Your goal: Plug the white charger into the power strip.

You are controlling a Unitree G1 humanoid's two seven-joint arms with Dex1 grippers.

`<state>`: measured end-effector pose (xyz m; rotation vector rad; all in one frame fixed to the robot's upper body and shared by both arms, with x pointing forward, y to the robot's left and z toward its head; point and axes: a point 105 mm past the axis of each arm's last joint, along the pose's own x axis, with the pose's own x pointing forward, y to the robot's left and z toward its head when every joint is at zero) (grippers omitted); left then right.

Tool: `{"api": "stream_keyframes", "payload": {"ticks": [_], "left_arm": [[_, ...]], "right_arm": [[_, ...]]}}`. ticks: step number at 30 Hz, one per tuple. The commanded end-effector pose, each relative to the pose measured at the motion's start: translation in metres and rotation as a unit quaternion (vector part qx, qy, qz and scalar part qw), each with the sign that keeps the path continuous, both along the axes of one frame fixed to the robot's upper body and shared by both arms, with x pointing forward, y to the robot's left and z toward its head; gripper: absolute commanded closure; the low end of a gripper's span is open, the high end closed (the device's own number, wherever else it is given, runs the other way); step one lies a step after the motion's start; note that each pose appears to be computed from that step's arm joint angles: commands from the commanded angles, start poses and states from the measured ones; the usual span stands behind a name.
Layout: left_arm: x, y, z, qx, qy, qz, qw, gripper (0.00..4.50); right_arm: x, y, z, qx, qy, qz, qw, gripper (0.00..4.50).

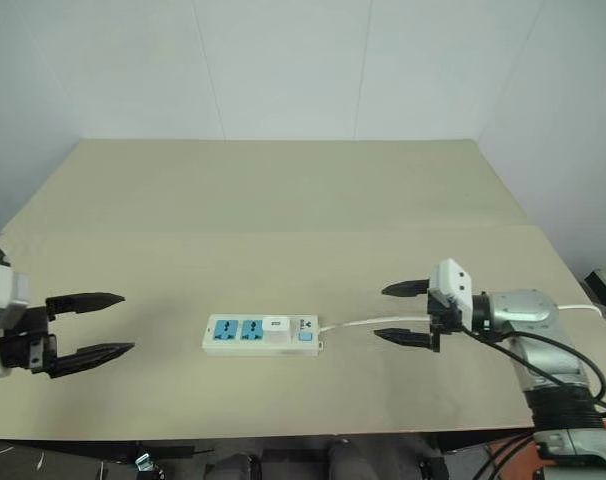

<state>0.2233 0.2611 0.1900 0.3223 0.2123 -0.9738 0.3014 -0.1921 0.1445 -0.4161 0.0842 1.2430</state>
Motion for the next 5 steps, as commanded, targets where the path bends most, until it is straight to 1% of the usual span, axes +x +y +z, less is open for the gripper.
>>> {"api": "stream_keyframes", "payload": {"ticks": [1,5], "left_arm": [[-0.0022,-0.007,0.0094,-0.002,-0.023,-0.018,1.0,0.0],[0.0007,-0.0084,0.0087,-0.003,-0.023,-0.023,0.999,0.0]], "right_arm": [[0.0002,-0.0048,0.0161,0.002,-0.023,-0.001,1.0,0.02],[0.0004,-0.0041,0.0171,0.001,-0.026,-0.002,1.0,0.02]]}}
